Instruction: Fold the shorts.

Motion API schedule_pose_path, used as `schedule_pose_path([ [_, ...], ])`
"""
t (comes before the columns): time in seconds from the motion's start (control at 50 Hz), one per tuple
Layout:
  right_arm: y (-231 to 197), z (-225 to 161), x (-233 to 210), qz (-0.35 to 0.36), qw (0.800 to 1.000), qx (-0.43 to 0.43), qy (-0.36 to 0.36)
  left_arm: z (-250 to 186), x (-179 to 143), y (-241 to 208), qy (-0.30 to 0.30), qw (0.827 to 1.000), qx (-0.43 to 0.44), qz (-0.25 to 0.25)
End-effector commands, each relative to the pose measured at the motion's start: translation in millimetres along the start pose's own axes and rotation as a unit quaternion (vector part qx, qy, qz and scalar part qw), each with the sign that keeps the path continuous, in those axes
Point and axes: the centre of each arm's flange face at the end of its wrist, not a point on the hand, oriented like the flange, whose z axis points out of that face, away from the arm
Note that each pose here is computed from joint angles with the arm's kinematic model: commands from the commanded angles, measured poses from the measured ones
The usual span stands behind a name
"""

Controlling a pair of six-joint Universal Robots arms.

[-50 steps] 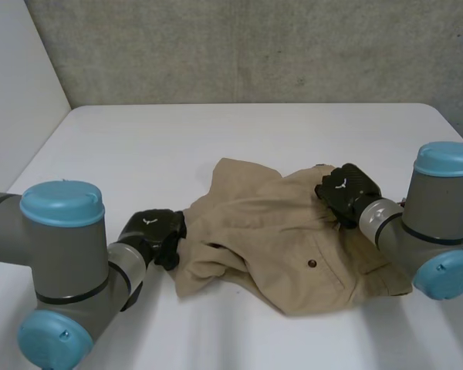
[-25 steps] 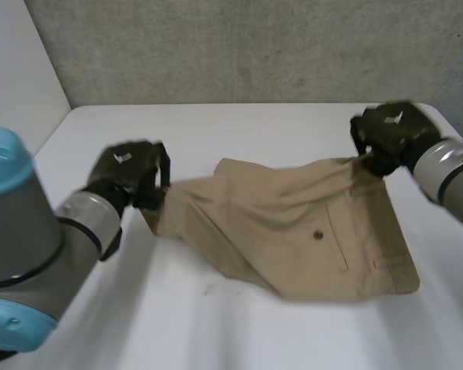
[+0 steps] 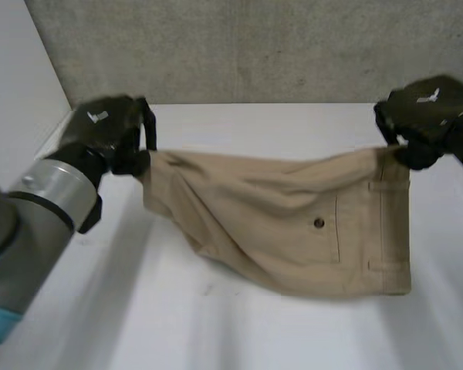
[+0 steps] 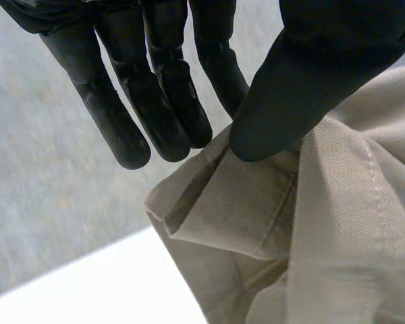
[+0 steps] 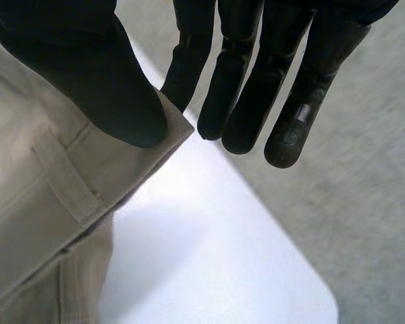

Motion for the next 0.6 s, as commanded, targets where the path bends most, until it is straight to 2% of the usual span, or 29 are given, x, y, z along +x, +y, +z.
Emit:
schedule_pose_path([
  [0.02, 21.8, 41.0, -1.7, -0.005, 1.0, -0.023, 0.0, 44.6, 0.0, 45.4, 0.002, 0.995, -0.058, 0.08],
  [0.12, 5.1, 71.3, 9.2, 0.015, 0.997, 0.045, 0.055, 83.5, -1.1, 19.4, -0.008, 0.993, 0.004, 0.114],
  [0.18, -27.8, 80.6, 29.7, 0.031, 0.983, 0.129, 0.124, 103.4, -4.2, -31.8, -0.026, 0.988, 0.101, 0.112],
  [0.2, -47.4, 79.5, 46.1, 0.04, 0.969, 0.177, 0.168, 106.6, -5.8, -51.8, -0.034, 0.984, 0.138, 0.11],
  [0.26, -80.2, 68.7, 68.5, 0.054, 0.939, 0.256, 0.225, 107.9, -9.7, -112.3, -0.056, 0.96, 0.252, 0.105],
  [0.28, -101.5, 54.6, 80.6, 0.058, 0.917, 0.304, 0.252, 105.6, -11.8, -129.1, -0.065, 0.951, 0.283, 0.102],
  [0.3, -110.5, 47.7, 84.3, 0.059, 0.907, 0.326, 0.26, 98.6, -17.5, -157.7, -0.086, 0.933, 0.336, 0.097],
  [0.32, -117.7, 41.5, 87.8, 0.06, 0.898, 0.344, 0.267, 93.6, -20.0, -170.1, -0.094, 0.924, 0.359, 0.094],
  [0.36, -131.7, 28.1, 92.0, 0.061, 0.882, 0.377, 0.276, 80.8, -22.7, -191.8, -0.106, 0.908, 0.397, 0.088],
  [0.38, -134.0, 25.0, 91.5, 0.061, 0.881, 0.38, 0.276, 69.2, -21.5, -206.1, -0.108, 0.896, 0.423, 0.085],
  [0.42, -136.6, 21.6, 89.0, 0.062, 0.88, 0.383, 0.273, 60.6, -19.8, -212.5, -0.107, 0.89, 0.435, 0.083],
  [0.44, -134.2, 21.5, 85.1, 0.064, 0.884, 0.379, 0.268, 58.1, -20.4, -212.2, -0.108, 0.89, 0.435, 0.083],
  [0.5, -121.9, 27.2, 75.2, 0.064, 0.897, 0.359, 0.251, 60.2, -18.8, -183.8, -0.098, 0.908, 0.397, 0.088],
  [0.52, -109.7, 33.2, 66.4, 0.064, 0.908, 0.342, 0.234, 60.1, -16.5, -163.3, -0.089, 0.921, 0.369, 0.092],
  [0.58, -90.0, 40.2, 51.6, 0.063, 0.925, 0.314, 0.204, 56.2, -17.3, -130.5, -0.082, 0.938, 0.322, 0.099],
  [0.6, -76.4, 42.3, 41.2, 0.063, 0.936, 0.295, 0.183, 53.9, -15.8, -102.6, -0.075, 0.951, 0.283, 0.102],
])
